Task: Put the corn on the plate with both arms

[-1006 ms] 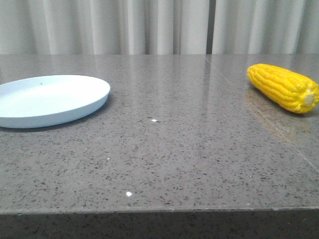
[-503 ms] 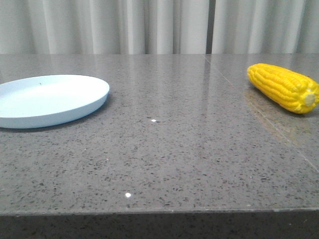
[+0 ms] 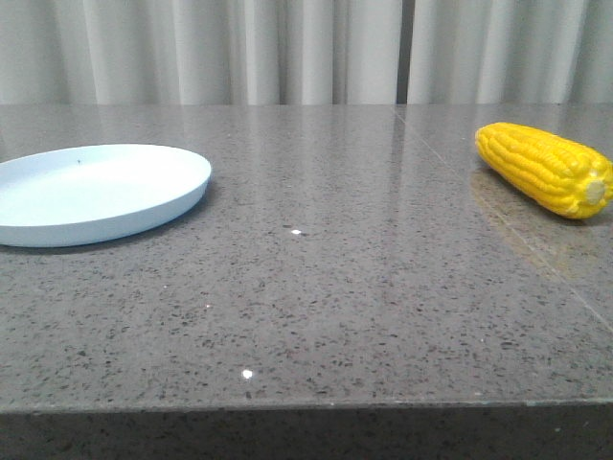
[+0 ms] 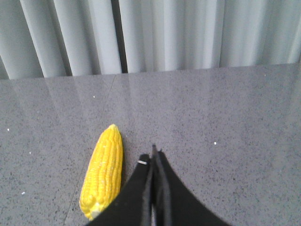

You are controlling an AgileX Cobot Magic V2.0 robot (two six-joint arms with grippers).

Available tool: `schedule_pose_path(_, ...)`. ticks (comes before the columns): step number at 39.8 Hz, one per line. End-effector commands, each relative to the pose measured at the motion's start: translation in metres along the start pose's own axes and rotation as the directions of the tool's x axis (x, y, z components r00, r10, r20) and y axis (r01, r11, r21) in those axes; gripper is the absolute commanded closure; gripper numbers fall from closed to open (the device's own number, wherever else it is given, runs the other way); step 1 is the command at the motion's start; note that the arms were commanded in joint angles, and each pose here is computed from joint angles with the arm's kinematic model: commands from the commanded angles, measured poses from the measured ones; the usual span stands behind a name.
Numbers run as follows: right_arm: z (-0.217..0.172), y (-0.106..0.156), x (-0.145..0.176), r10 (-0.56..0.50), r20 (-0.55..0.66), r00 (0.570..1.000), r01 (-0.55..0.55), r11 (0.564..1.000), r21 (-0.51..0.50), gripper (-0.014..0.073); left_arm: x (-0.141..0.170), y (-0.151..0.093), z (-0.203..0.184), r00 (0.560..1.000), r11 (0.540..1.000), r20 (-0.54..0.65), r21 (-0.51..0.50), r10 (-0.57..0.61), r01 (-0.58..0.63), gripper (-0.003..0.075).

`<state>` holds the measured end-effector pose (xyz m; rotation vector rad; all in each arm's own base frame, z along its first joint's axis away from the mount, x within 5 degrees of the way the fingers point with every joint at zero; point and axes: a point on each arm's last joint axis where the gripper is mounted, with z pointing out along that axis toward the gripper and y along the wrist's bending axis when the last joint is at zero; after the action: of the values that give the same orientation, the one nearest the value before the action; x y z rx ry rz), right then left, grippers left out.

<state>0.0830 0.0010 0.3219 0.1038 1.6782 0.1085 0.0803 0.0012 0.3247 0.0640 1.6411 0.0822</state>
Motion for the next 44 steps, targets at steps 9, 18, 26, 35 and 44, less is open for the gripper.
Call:
schedule_pose_path(9, -0.001, 0.002, -0.019, 0.003, 0.11, 0.994, -0.003, 1.0, -0.008, 0.0145, -0.018, 0.001, -0.001, 0.995, 1.0, 0.097, -0.005, -0.012, 0.013, 0.0194)
schedule_pose_path(18, -0.001, 0.002, -0.018, 0.003, 0.106, 0.994, -0.003, 1.0, -0.007, -0.0015, -0.018, 0.001, -0.001, 0.994, 1.0, 0.104, -0.006, -0.012, 0.013, 0.0078)
schedule_pose_path(26, -0.001, 0.002, -0.018, 0.003, 0.106, 0.994, -0.003, 1.0, -0.007, -0.0015, -0.016, 0.0, 0.019, 0.999, 0.999, -0.015, 0.02, -0.039, 0.04, 0.0101)
schedule_pose_path(35, -0.001, 0.002, -0.018, 0.003, 0.105, 0.994, -0.003, 1.0, -0.007, -0.0015, -0.018, -0.013, 0.078, 0.942, 0.992, -0.335, 0.114, -0.011, 0.052, 0.0101)
schedule_pose_path(44, -0.001, 0.002, -0.018, 0.003, 0.105, 0.994, -0.003, 1.0, -0.007, -0.0015, -0.016, -0.036, 0.139, 0.806, 0.977, -0.59, 0.197, 0.049, 0.085, 0.0101)
